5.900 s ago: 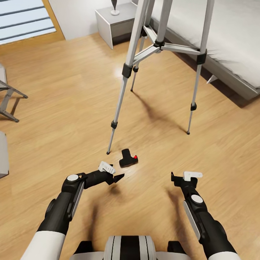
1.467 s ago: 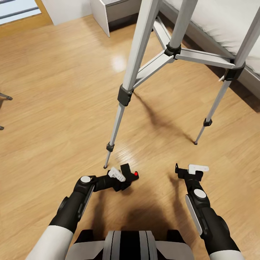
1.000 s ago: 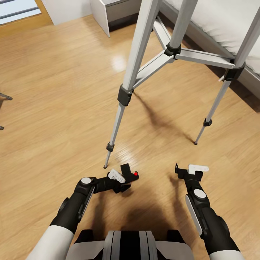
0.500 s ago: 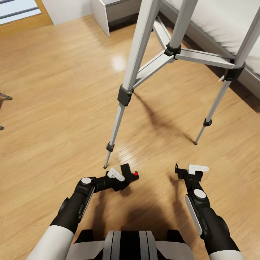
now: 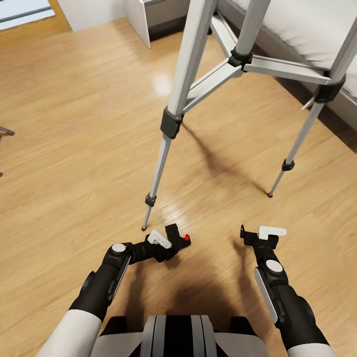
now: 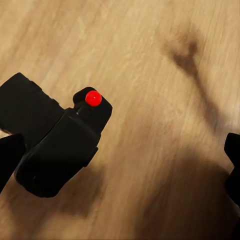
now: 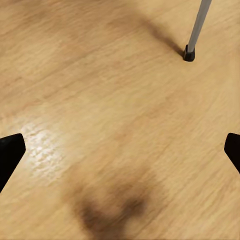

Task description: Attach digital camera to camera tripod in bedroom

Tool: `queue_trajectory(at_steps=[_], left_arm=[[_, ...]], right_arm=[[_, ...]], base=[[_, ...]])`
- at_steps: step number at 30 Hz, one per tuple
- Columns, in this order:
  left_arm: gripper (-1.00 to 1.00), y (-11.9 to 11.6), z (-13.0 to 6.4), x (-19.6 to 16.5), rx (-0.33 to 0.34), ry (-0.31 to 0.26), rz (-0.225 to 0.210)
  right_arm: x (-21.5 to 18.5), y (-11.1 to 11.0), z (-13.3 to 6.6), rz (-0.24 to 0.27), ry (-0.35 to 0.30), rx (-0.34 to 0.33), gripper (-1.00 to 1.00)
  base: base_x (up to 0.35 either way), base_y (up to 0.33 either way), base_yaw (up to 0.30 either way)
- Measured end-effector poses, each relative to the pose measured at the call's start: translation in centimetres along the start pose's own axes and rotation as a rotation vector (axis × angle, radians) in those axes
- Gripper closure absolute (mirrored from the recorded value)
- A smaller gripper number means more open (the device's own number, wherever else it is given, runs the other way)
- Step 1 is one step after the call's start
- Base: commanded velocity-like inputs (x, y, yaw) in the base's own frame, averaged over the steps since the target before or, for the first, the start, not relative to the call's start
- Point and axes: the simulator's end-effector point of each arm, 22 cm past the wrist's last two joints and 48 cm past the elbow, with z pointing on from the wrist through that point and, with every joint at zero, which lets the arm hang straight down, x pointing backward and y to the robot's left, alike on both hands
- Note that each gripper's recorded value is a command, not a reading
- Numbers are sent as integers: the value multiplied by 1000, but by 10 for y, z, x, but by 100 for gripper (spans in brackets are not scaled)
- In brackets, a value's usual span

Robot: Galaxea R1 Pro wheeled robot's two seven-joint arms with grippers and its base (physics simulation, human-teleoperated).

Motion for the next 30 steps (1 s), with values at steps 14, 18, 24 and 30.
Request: queue_trajectory(at_steps=[14, 18, 24, 30], left_arm=[[-100, 11, 22, 18, 0, -3, 1], [-100, 14, 28, 23, -1, -3, 2], [-100, 20, 37, 31, -2, -3, 4], [-100, 25, 47, 40, -2, -2, 6]], right_arm=[[24, 6, 19, 0, -1, 0, -100], [31, 8, 25, 0, -1, -1, -100], [42, 10, 33, 0, -1, 0, -100], [53, 13, 41, 0, 0, -1, -100]], base=[[0, 0, 0], [0, 0, 0], [0, 0, 0], [0, 0, 0]])
